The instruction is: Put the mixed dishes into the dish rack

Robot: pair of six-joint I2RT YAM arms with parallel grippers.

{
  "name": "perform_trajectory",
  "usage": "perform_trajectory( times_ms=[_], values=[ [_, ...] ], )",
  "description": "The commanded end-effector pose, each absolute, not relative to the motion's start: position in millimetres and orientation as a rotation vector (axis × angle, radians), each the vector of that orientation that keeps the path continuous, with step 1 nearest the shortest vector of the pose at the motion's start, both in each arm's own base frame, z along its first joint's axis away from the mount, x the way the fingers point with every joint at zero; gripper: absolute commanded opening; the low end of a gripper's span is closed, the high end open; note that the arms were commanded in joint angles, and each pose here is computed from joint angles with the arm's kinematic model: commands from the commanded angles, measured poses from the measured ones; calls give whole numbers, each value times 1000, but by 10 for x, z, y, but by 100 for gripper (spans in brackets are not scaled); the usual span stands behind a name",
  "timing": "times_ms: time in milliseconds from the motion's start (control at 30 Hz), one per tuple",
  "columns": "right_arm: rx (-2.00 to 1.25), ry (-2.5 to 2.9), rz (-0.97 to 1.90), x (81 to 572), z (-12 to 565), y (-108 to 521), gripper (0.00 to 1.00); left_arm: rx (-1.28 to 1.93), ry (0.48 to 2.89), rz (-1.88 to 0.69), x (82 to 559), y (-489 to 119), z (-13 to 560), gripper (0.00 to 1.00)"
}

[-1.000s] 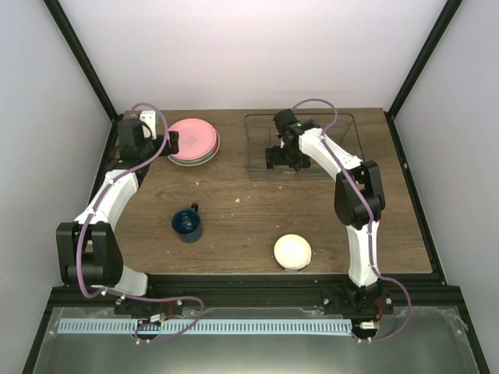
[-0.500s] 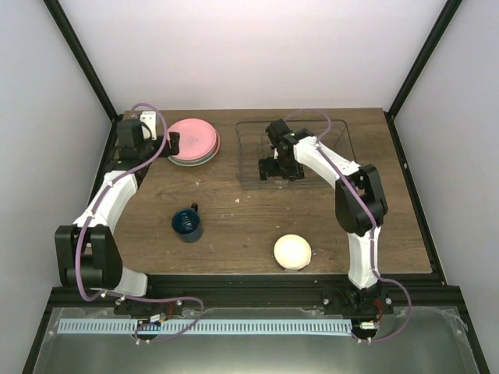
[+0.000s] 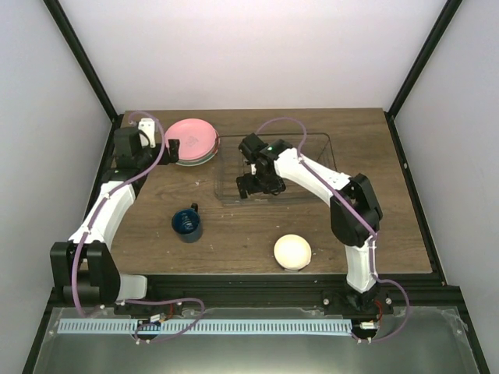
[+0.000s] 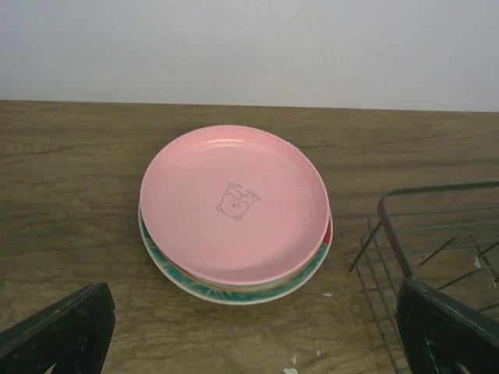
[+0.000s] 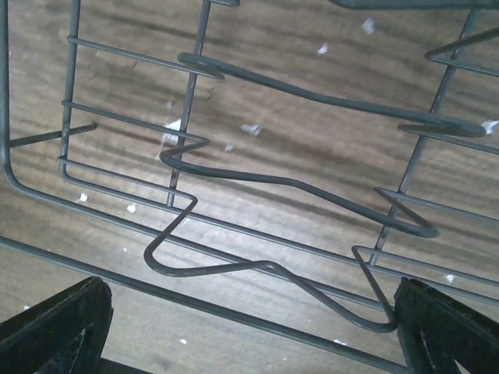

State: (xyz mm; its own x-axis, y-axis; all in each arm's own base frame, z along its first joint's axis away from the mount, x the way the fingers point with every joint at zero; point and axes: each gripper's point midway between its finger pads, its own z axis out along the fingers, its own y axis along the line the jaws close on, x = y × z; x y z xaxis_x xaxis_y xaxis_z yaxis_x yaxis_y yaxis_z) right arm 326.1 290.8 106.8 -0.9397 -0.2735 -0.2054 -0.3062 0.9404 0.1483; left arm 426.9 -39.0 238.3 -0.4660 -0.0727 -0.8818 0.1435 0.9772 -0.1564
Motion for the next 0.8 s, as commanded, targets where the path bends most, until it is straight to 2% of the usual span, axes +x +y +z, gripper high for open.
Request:
perform_trajectory(
  times_ms=[0, 400, 633, 767],
  values=[
    [-526, 2914, 289, 2966, 1207, 3051, 100, 60, 2031, -270, 4156, -433, 2399, 100],
    [-556, 2856, 350, 2891, 1553, 3154, 100, 82, 2045, -297, 4074, -483, 2322, 100],
    [-503, 2725, 214, 3063, 2017, 2943, 100, 97, 2055, -338, 4064, -559, 2274, 100],
    [-414, 2652, 173, 3376, 2268, 2717, 100, 49, 2079, -345, 4100, -558, 2229, 100]
  ],
)
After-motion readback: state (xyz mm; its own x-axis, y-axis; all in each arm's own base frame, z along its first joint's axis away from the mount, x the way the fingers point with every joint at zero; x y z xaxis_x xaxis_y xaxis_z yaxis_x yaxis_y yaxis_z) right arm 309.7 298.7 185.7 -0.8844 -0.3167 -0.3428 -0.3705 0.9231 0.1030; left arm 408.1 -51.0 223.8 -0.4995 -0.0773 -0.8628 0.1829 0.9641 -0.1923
